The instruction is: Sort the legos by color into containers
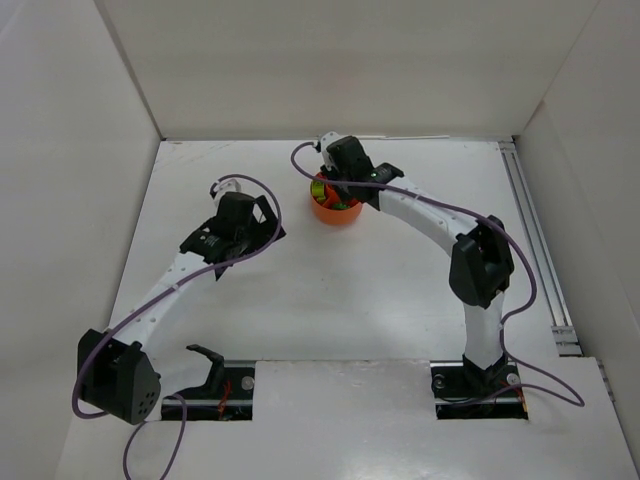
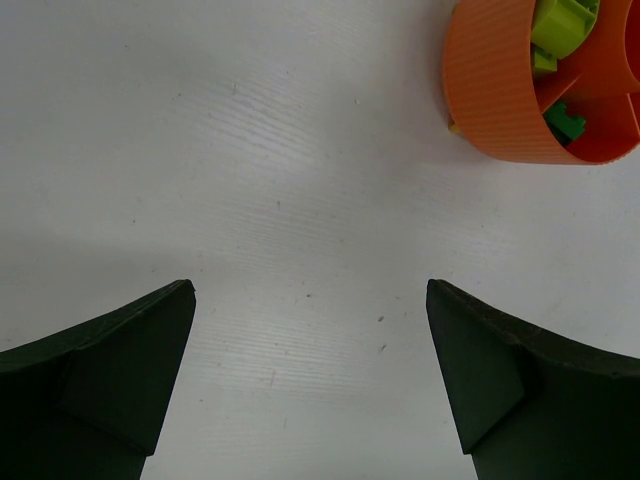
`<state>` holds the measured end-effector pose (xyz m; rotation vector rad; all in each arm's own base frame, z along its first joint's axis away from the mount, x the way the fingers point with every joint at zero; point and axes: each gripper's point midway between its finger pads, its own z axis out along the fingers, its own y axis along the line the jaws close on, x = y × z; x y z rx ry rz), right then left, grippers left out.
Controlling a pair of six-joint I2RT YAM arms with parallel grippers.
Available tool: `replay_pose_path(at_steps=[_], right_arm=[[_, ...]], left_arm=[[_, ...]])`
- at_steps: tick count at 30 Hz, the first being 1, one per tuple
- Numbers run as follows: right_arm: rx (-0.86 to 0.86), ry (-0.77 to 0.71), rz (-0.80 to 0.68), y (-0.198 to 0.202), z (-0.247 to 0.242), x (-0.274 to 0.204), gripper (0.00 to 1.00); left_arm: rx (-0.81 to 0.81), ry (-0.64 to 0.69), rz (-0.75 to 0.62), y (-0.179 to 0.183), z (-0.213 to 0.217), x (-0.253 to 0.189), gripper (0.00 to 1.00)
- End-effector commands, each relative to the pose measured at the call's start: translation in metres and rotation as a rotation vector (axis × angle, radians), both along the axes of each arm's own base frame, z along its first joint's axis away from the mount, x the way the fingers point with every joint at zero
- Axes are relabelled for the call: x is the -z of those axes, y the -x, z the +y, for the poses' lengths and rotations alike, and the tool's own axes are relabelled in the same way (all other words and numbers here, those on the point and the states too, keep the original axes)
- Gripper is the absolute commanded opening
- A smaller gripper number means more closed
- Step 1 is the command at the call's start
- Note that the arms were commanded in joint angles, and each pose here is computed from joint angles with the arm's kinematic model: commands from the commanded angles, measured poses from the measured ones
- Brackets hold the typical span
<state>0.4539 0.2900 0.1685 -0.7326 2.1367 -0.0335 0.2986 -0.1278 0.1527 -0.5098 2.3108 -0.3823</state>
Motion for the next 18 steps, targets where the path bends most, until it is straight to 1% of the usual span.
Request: replay_pose_path(at_steps=[1, 4, 5, 9, 11, 12, 13, 14, 15, 17, 18], right_arm=[[-0.009, -0.048, -0.061, -0.012, 0.007, -0.028, 0.36], [-0.01, -0.059, -0.055, -0.011, 0.009, -0.027, 0.48], [-0.01, -0.065, -0.062, -0.012, 0.01, -0.031, 0.48], [-0.001, -0.053, -0.059, -0.012, 0.007, -0.032, 0.57], [0.012, -0.06, -0.067, -0.009, 0.003, -0.038, 0.57], [0.012, -0.082, -0.094, -0.01, 0.004, -0.051, 0.57], [0.012, -0.08, -0.092, -0.007, 0.002, -0.051, 0.59], [0.02, -0.073, -0.094, -0.005, -0.002, -0.051, 0.62], [0.037, -0.099, -0.113, -0.005, -0.008, -0.063, 0.72], [0.049, -0.123, -0.116, 0.002, -0.012, -0.07, 0.82], [0.061, -0.115, -0.107, 0.004, -0.021, -0.063, 0.92]], left_arm=[[0.003, 0.017, -0.065, -0.013, 0.0, -0.022, 1.0], [0.009, 0.011, -0.066, -0.013, 0.0, -0.021, 1.0], [0.009, 0.011, -0.066, -0.013, 0.0, -0.021, 1.0], [0.009, 0.011, -0.066, -0.011, 0.001, -0.023, 1.0], [0.009, 0.011, -0.066, -0.011, 0.001, -0.023, 1.0], [0.009, 0.014, -0.074, -0.011, 0.001, -0.026, 1.0], [0.009, 0.014, -0.074, -0.011, 0.001, -0.026, 1.0], [0.009, 0.011, -0.066, -0.009, 0.002, -0.024, 1.0], [0.009, 0.011, -0.066, -0.009, 0.002, -0.024, 1.0], [0.009, 0.015, -0.077, -0.008, 0.002, -0.03, 1.0], [-0.002, 0.005, -0.078, -0.006, 0.006, -0.031, 1.0]])
